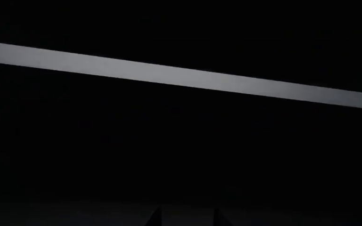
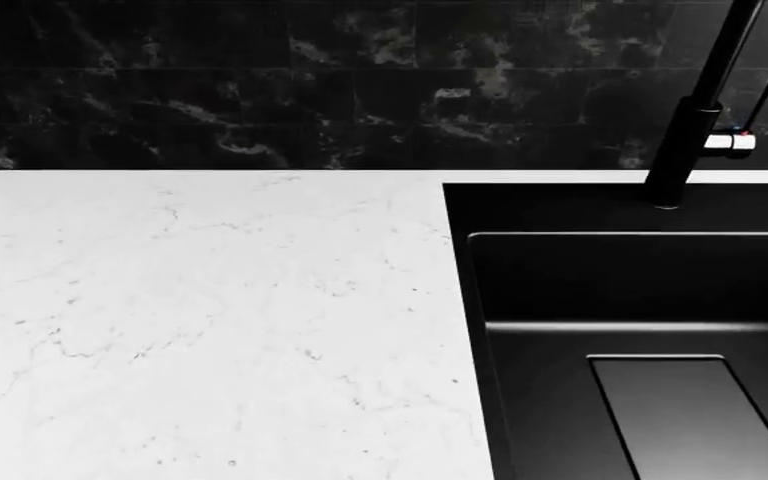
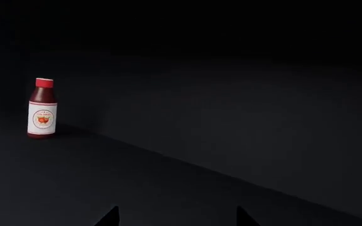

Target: Pick and place the shaker into the drawer. Then close the cabinet.

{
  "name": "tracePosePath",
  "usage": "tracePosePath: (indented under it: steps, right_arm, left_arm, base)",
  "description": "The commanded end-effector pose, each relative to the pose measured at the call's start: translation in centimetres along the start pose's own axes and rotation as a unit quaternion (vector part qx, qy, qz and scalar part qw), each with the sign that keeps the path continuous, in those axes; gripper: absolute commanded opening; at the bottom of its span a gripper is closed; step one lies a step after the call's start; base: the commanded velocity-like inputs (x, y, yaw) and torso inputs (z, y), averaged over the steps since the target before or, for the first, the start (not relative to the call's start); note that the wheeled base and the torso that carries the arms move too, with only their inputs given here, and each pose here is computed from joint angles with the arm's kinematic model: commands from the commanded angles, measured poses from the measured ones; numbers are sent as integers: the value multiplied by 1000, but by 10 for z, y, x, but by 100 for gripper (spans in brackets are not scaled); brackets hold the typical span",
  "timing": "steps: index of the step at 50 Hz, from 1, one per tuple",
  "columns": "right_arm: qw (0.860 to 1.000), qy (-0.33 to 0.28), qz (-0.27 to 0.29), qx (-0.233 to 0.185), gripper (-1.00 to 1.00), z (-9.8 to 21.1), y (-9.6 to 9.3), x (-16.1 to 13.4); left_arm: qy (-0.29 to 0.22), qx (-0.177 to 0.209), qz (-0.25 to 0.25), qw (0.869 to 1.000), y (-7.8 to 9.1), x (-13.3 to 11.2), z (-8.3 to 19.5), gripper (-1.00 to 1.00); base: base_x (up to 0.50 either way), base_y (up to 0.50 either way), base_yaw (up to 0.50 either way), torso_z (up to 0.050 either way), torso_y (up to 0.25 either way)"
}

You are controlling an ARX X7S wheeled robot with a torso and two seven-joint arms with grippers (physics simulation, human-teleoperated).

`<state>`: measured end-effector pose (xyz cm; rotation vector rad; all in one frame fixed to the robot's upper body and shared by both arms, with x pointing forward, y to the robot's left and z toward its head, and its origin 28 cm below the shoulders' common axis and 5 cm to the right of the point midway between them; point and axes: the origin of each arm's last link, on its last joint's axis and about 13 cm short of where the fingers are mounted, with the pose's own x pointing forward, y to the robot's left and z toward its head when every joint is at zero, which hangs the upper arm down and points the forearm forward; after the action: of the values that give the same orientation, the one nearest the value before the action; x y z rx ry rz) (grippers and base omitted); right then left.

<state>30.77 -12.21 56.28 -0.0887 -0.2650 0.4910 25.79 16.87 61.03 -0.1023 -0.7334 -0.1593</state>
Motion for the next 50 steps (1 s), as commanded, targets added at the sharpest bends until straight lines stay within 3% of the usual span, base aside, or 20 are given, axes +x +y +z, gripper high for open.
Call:
tracePosePath:
  steps: [1, 7, 11, 13, 16, 18, 22, 29, 34, 42, 50]
  right_arm:
    - [999, 10, -29, 9, -100, -11, -12, 1]
    - [999, -19, -34, -19, -100, 3, -9, -4]
    - [993, -87, -30, -75, -100, 35, 8, -18]
    - [984, -127, -23, -127, -100, 57, 24, -32]
    - [956, -199, -6, -218, -100, 85, 56, -58]
    - [940, -225, -1, -257, -100, 93, 70, -69]
    - [926, -237, -2, -294, -100, 98, 82, -81]
    - [920, -240, -7, -309, -100, 97, 98, -99]
    - [925, -229, -6, -303, -100, 91, 110, -111]
    - [947, -199, 2, -252, -100, 33, 103, -102]
    - [952, -190, -1, -240, -100, 24, 101, -101]
  left_arm:
    - [-1, -2, -5, 1000, -3, -1, 1, -100]
    - [-1, -6, -10, 1000, -5, -2, 3, -100]
    - [-9, -22, -23, 999, -9, -6, 10, -100]
    - [-25, -47, -31, 998, -10, -12, 20, -100]
    - [-61, -86, -41, 994, -11, -23, 39, -100]
    - [-85, -105, -52, 989, -12, -32, 51, -100]
    - [-116, -133, -64, 982, -13, -48, 67, -100]
    - [-119, -164, -84, 976, -14, -67, 79, -100]
    - [-108, -180, -97, 973, -14, -76, 83, -100]
    - [-71, -189, -108, 974, -14, -84, 63, -100]
    - [-68, -189, -108, 974, -13, -84, 59, -100]
  base:
    - [0, 0, 0, 0, 0]
    - [2, 0, 0, 0, 0]
    - [0, 0, 0, 0, 0]
    - [0, 0, 0, 0, 0]
    - [0, 0, 0, 0, 0]
    - [0, 0, 0, 0, 0]
    - [-250, 22, 0, 0, 3]
    - [-500, 0, 0, 0, 0]
    - [-500, 0, 0, 0, 0]
    - [-500, 0, 0, 0, 0]
    - [-500, 0, 0, 0, 0]
